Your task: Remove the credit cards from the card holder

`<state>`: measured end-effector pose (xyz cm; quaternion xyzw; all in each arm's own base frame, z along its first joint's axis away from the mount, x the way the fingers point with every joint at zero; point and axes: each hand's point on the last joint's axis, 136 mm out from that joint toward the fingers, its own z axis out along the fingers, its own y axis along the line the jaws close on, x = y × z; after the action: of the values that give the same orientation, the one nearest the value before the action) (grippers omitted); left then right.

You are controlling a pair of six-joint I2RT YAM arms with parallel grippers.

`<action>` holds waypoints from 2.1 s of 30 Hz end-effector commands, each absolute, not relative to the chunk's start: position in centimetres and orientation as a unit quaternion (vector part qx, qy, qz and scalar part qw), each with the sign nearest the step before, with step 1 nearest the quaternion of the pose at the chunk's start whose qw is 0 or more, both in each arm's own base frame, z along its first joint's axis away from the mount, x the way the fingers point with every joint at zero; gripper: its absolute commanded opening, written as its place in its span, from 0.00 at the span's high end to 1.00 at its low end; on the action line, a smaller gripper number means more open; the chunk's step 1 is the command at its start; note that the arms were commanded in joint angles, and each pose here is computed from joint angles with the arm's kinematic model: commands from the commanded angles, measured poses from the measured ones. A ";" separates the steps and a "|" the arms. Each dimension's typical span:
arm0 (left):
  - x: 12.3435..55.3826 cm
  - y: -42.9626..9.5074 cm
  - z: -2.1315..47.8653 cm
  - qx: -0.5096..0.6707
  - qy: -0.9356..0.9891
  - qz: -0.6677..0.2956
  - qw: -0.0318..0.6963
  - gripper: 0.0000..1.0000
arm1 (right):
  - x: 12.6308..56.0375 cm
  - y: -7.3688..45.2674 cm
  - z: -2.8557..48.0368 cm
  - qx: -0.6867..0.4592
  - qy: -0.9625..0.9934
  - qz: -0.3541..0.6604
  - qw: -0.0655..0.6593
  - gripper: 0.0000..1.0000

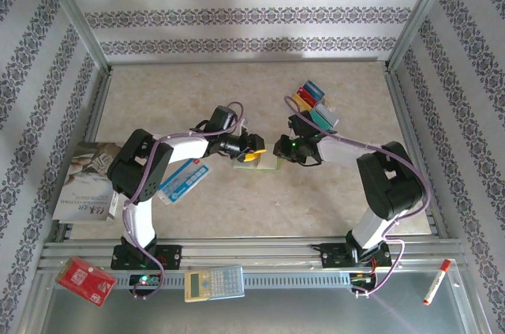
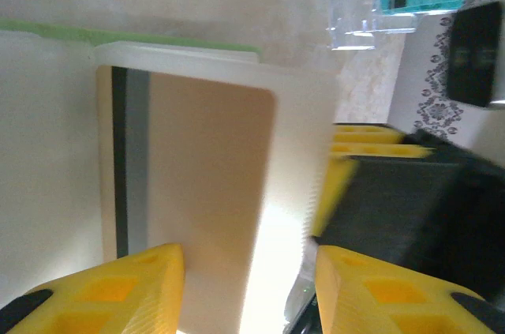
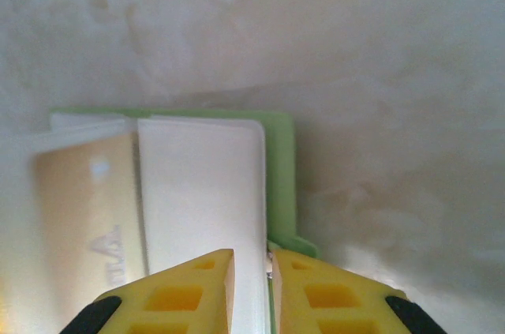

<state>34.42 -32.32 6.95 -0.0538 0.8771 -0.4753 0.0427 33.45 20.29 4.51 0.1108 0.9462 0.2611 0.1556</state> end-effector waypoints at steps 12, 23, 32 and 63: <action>35.3 -33.7 6.7 -0.055 0.881 -0.467 0.055 0.51 | 34.2 19.3 9.8 0.105 0.920 0.291 0.242 0.79; 35.7 -33.4 9.0 -0.051 0.874 -0.476 0.079 0.49 | 34.0 21.0 9.5 0.085 0.921 0.304 0.227 0.80; 35.5 -28.8 6.5 -0.100 0.902 -0.410 0.089 0.53 | 33.2 23.2 5.7 0.055 0.945 0.281 0.161 0.81; 35.7 -30.9 4.3 -0.080 0.893 -0.440 0.044 0.86 | 32.2 22.8 0.6 0.077 0.959 0.258 0.090 0.79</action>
<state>35.21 -30.28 3.48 -0.0963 0.8990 -0.4257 0.0368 32.73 23.68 1.97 0.0658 0.9513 0.2796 0.1123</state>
